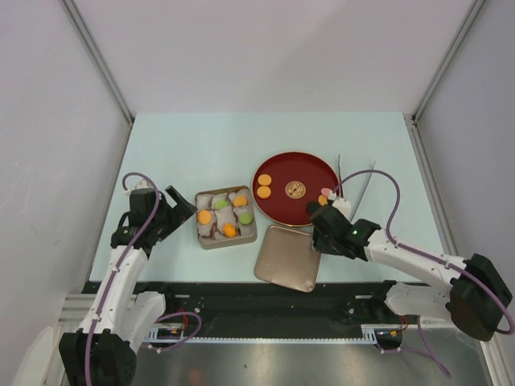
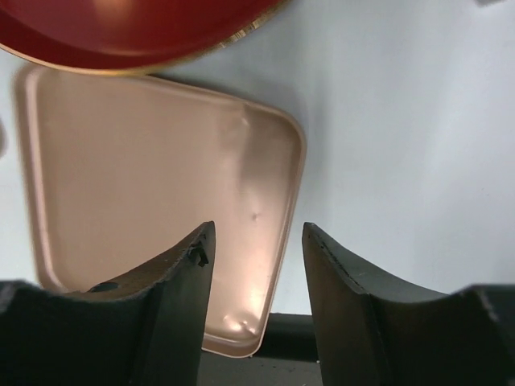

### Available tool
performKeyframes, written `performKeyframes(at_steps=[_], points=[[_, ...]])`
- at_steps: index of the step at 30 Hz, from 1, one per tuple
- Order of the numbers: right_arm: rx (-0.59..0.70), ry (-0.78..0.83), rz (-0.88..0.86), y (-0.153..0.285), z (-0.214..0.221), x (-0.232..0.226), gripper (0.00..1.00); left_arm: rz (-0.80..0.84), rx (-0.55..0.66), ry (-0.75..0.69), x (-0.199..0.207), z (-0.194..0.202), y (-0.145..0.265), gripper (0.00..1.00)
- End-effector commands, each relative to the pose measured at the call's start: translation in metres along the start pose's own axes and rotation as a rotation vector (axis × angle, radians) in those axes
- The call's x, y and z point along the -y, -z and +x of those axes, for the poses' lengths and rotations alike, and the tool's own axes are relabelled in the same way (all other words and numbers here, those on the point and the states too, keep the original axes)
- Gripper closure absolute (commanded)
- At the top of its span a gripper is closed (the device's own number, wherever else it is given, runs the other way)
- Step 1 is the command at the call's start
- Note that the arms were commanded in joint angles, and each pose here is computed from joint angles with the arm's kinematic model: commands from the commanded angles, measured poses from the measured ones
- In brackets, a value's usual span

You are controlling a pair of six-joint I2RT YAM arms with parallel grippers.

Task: Pack the cookies

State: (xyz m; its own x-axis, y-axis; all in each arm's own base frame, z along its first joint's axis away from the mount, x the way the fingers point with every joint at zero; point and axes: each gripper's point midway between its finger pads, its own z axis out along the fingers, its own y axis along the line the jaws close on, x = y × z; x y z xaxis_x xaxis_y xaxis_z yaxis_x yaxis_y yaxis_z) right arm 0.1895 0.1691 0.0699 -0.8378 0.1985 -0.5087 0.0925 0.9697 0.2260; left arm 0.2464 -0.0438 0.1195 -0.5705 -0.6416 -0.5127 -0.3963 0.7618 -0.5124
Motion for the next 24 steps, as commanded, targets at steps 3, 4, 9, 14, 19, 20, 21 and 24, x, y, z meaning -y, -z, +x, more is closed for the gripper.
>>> performKeyframes(at_steps=[3, 4, 9, 14, 19, 20, 21, 24], points=[[-0.037, -0.038, 0.073, -0.021, 0.024, 0.010, 0.50, 0.013, 0.016, -0.016, 0.004, -0.006, -0.001, 0.00], [-0.044, -0.032, 0.091, -0.024, 0.026, 0.014, 0.50, 0.011, 0.016, -0.016, 0.003, -0.006, -0.002, 0.00], [-0.052, -0.027, 0.117, -0.032, 0.030, 0.022, 0.57, 0.007, 0.005, -0.014, 0.003, -0.004, -0.004, 0.00], [-0.087, -0.030, 0.108, -0.040, 0.038, 0.022, 0.67, 0.006, 0.005, -0.013, 0.003, -0.004, -0.005, 0.00], [-0.100, -0.017, 0.108, -0.043, 0.041, 0.022, 0.71, -0.001, 0.007, -0.011, 0.001, -0.003, -0.006, 0.00], [-0.100, -0.020, 0.104, -0.044, 0.042, 0.021, 0.74, 0.002, 0.008, -0.011, 0.002, -0.004, -0.006, 0.00], [-0.100, -0.023, 0.105, -0.045, 0.042, 0.022, 0.76, -0.001, 0.002, -0.009, 0.001, -0.003, -0.007, 0.00], [-0.107, -0.025, 0.100, -0.045, 0.045, 0.022, 0.81, -0.014, 0.006, -0.012, 0.000, -0.005, -0.006, 0.00]])
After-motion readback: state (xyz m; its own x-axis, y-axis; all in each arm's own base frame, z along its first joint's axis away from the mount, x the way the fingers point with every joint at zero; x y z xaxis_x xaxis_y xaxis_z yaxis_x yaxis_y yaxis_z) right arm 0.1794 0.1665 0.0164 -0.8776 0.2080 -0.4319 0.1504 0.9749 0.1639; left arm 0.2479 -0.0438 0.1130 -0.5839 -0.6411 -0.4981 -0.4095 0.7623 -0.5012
